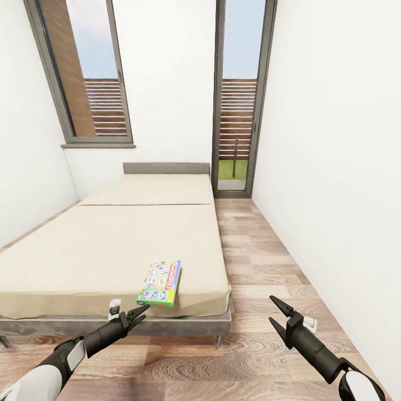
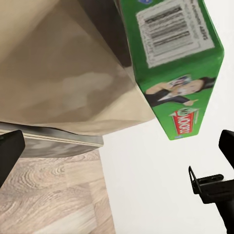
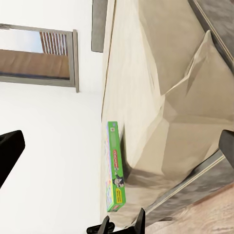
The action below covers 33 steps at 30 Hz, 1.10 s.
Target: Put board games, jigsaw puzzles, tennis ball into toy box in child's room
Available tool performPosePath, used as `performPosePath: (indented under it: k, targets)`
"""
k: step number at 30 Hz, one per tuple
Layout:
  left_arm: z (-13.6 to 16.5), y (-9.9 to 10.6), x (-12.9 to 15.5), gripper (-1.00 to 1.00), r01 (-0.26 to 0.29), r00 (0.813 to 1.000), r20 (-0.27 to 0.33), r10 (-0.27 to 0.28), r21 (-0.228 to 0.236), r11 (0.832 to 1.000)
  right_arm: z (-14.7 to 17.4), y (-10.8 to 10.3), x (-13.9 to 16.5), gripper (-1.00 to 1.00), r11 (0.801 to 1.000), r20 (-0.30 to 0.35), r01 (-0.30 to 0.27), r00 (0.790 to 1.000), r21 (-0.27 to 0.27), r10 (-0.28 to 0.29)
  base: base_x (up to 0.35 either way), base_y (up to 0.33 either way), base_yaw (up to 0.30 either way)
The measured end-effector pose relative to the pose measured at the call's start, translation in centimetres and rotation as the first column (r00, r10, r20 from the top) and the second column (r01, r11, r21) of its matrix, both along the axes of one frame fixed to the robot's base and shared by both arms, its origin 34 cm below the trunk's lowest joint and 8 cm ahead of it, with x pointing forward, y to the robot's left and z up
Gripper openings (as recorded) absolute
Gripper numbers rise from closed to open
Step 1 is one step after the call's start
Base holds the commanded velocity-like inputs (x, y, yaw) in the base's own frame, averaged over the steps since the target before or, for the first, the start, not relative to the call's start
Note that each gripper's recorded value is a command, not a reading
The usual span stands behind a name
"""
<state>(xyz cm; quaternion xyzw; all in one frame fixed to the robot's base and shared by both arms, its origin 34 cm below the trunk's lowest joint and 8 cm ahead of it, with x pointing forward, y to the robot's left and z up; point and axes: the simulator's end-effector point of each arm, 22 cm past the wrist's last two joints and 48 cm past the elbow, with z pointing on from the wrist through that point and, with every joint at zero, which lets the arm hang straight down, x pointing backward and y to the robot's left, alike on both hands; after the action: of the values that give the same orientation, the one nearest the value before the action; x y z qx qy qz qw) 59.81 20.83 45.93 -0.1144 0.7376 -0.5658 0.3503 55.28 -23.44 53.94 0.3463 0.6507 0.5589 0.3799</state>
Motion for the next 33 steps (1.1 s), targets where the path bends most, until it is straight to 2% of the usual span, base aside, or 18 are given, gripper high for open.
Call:
performPosePath:
  k: [12, 29, 33]
  targets:
    - [0.0, 0.0, 0.0, 1.00, 0.000, 1.000, 0.000, 0.000, 0.000, 1.000, 0.0, 0.0, 0.0, 1.00, 1.000, 0.000, 0.000, 1.000, 0.000, 0.000, 0.000, 0.000, 0.000]
    - [3.7, 0.0, 0.2, 1.00, 0.001, 0.998, 0.068, -0.002, 0.002, 1.000, 3.5, 0.0, -0.3, 1.00, 1.000, 0.070, 0.001, 0.998, 0.000, -0.001, 0.000, 0.000, 0.000]
    - [3.7, 0.0, 0.2, 1.00, 0.001, 0.998, 0.069, -0.001, 0.002, 1.000, 3.4, 0.0, -0.3, 1.00, 1.000, 0.069, 0.001, 0.998, 0.000, -0.001, 0.000, 0.000, 0.000]
